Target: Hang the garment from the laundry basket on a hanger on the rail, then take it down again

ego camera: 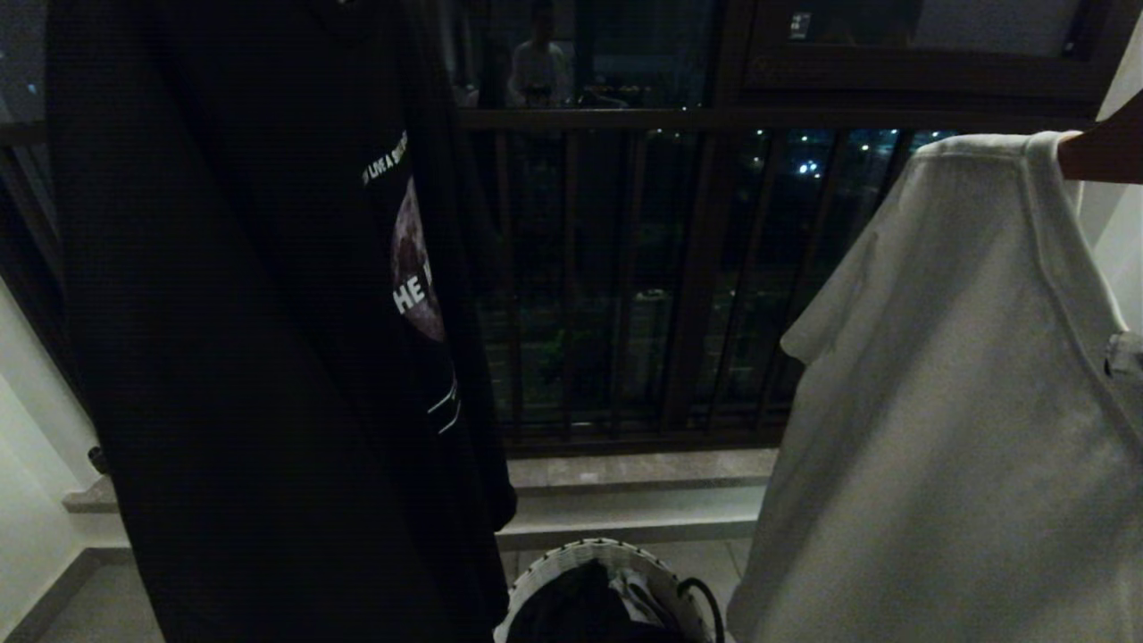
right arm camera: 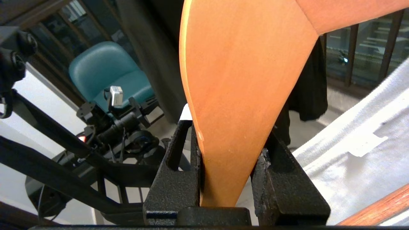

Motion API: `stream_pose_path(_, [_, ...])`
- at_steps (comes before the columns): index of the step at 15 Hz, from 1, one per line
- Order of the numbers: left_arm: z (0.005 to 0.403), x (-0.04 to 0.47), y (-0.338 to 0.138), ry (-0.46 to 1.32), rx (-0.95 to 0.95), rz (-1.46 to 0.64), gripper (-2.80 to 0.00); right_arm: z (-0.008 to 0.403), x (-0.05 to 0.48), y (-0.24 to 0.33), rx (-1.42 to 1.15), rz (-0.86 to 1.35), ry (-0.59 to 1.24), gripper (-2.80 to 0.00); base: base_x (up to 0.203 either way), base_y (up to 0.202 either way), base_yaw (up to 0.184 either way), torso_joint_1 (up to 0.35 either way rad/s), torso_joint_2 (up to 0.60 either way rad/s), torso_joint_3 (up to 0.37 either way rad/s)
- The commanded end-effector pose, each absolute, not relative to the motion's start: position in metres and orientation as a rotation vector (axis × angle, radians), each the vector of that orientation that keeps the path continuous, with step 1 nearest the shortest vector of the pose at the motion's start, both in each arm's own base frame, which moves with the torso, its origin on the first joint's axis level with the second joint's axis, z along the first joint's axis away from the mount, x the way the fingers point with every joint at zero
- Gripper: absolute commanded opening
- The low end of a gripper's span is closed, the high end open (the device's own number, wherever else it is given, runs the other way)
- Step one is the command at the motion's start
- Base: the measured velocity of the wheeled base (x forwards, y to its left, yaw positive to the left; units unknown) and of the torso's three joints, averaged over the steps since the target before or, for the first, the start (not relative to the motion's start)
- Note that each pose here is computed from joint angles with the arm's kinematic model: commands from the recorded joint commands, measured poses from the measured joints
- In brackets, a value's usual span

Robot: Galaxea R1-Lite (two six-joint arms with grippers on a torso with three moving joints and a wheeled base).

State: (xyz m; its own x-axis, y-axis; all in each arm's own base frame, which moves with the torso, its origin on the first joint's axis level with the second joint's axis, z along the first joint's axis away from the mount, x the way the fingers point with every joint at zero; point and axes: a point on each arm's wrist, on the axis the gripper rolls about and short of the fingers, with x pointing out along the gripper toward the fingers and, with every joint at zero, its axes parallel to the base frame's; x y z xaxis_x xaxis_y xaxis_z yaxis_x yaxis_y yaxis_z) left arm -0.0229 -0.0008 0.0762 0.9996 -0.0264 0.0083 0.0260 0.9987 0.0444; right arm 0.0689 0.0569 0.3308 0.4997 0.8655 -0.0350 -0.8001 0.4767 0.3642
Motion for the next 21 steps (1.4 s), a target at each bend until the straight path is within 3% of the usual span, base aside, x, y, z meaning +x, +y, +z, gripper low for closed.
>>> stream_pose_path(1, [0.075, -0.023, -0.001, -0.007, 0.044, -0.026, -2.8, 0.331, 0.07, 0.058, 0.308, 1.034, 0.221, -2.8, 0.0, 0.0, 0.0, 0.18, -0.49, -0.318])
stream_pose_path(21, [0.075, -0.023, -0.001, -0.007, 0.045, -0.026, -2.8, 0.341, 0.068, 0.057, 0.295, 1.067, 0.129, -2.8, 0.0, 0.0, 0.0, 0.223, -0.52, -0.297])
